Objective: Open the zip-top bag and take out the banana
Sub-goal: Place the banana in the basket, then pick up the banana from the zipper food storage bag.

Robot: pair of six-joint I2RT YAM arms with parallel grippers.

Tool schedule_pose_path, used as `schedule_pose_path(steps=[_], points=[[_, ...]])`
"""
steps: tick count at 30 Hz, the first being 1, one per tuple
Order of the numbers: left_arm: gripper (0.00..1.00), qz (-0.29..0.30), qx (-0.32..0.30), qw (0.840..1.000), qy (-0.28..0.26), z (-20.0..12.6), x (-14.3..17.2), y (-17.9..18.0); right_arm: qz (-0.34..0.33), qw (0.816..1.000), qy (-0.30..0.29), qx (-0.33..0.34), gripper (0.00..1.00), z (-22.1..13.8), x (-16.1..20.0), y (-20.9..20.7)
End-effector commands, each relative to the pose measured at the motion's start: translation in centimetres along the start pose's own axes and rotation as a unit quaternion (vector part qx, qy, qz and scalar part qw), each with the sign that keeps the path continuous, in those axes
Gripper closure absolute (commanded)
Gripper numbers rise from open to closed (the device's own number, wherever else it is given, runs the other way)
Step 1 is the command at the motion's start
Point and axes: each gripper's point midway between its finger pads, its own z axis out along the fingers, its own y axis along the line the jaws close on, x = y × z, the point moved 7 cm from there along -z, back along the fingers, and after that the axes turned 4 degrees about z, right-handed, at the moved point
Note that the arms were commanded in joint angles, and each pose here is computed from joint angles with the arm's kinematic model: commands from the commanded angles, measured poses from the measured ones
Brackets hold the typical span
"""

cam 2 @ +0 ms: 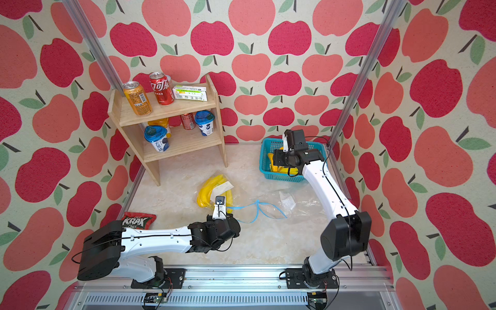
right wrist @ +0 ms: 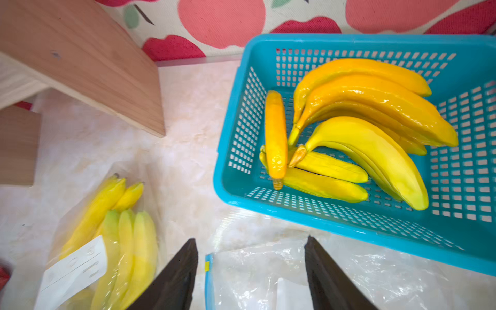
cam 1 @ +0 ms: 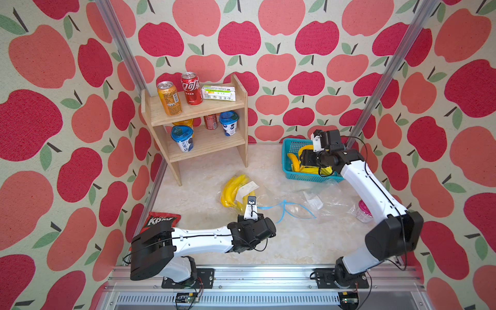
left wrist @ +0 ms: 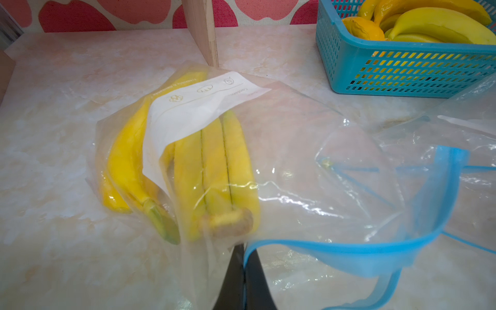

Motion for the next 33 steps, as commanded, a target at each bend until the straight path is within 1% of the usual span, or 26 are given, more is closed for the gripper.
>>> schedule_pose_path(steps=[1, 3, 5, 7, 9, 11, 13, 16, 19, 21, 23, 28, 33], points=[[1.00, -0.015, -0.009, 1.000, -0.016, -0.9, -1.2, 0.6, -0.020, 0.998, 0.022, -0.051, 0.37, -0.8, 4.9, 1.6], [1.00, -0.020, -0.011, 1.000, -0.016, -1.1, -1.3, 0.9, -0.039, 0.997, 0.017, -0.061, 0.40, -1.8, 7.8, 2.0], [1.00, -0.025, -0.013, 0.999, -0.016, -1.2, -1.5, 1.1, -0.040, 0.996, 0.008, -0.084, 0.44, -3.1, 10.4, 2.0], [1.00, -0.026, -0.011, 0.999, -0.015, -1.3, -1.6, 1.1, -0.041, 0.990, -0.007, -0.134, 0.48, -4.4, 12.8, 2.5], [1.00, -0.023, -0.008, 1.000, -0.013, -1.4, -1.8, 1.0, -0.053, 0.982, -0.027, -0.182, 0.50, -5.3, 14.7, 3.2], [1.00, -0.023, -0.010, 1.000, -0.012, -1.4, -2.0, 0.9, -0.069, 0.974, -0.032, -0.213, 0.53, -5.5, 16.4, 4.0], [1.00, -0.025, -0.006, 1.000, -0.010, -1.4, -2.1, 0.8, -0.089, 0.968, -0.024, -0.232, 0.56, -5.5, 17.8, 4.9], [1.00, -0.035, -0.006, 0.999, -0.007, -1.5, -2.0, 0.9, -0.127, 0.958, -0.019, -0.258, 0.56, -5.2, 19.5, 6.6], [1.00, -0.046, -0.008, 0.999, -0.006, -1.5, -1.9, 1.1, -0.162, 0.952, -0.018, -0.258, 0.55, -4.3, 20.2, 8.0], [1.00, -0.055, -0.007, 0.998, -0.007, -1.6, -1.9, 1.2, -0.172, 0.950, -0.011, -0.261, 0.55, -3.2, 20.4, 8.6], [1.00, -0.062, -0.005, 0.998, -0.009, -1.8, -1.9, 1.6, -0.179, 0.944, -0.002, -0.276, 0.55, -2.0, 20.7, 9.3], [1.00, -0.072, -0.002, 0.997, -0.013, -2.3, -2.2, 2.2, -0.194, 0.932, 0.003, -0.305, 0.55, -0.5, 21.0, 11.2], [1.00, -0.079, 0.005, 0.997, -0.013, -2.4, -2.4, 2.2, -0.200, 0.928, -0.012, -0.313, 0.54, 0.5, 21.0, 12.3]])
